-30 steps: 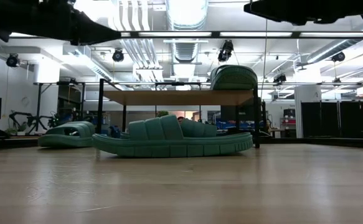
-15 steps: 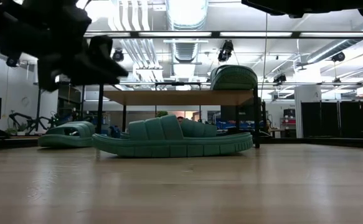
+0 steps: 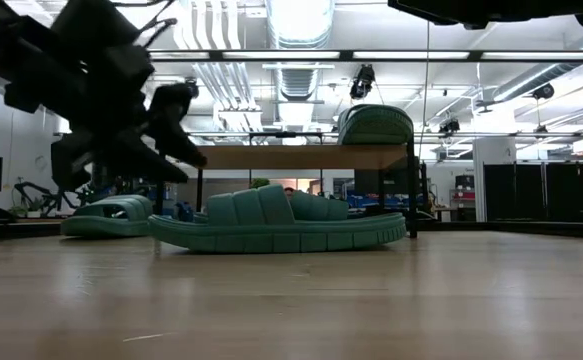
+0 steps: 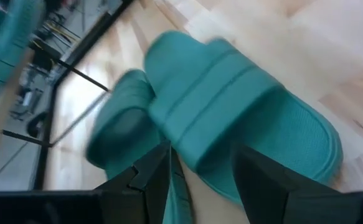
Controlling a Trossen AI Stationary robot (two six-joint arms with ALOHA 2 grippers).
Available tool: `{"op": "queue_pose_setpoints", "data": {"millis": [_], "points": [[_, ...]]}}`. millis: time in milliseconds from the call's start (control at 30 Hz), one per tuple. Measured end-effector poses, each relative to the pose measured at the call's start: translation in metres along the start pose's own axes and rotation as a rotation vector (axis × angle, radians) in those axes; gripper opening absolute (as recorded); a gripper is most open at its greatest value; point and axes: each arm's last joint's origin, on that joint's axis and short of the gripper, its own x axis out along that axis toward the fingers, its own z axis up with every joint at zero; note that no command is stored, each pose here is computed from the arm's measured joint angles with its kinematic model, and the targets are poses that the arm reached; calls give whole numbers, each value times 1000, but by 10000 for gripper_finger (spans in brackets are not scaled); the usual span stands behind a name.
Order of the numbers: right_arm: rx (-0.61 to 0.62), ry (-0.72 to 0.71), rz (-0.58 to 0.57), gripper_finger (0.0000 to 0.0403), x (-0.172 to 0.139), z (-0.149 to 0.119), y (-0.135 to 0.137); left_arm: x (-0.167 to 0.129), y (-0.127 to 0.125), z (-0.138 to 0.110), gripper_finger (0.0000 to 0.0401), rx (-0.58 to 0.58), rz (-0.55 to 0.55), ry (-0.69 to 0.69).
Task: Pick and place slides into the shelf
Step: Put the bottom green slide on the shelf
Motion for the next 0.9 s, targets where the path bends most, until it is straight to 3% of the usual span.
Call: {"op": "queue_pose_setpoints", "data": {"millis": [133,267,467,900], "points": [[-1,0,0,194,0,0,0,13,1,3,151,17,-21,25],[-1,1,0,194,0,0,0,27,-3,0,151,109,-47,80],[-3,1,0,194,0,0,0,40,-3,-4,151,162,27,219],[-7,20,2,194,0,-2,1,62,-1,5,150,145,22,169]]}}
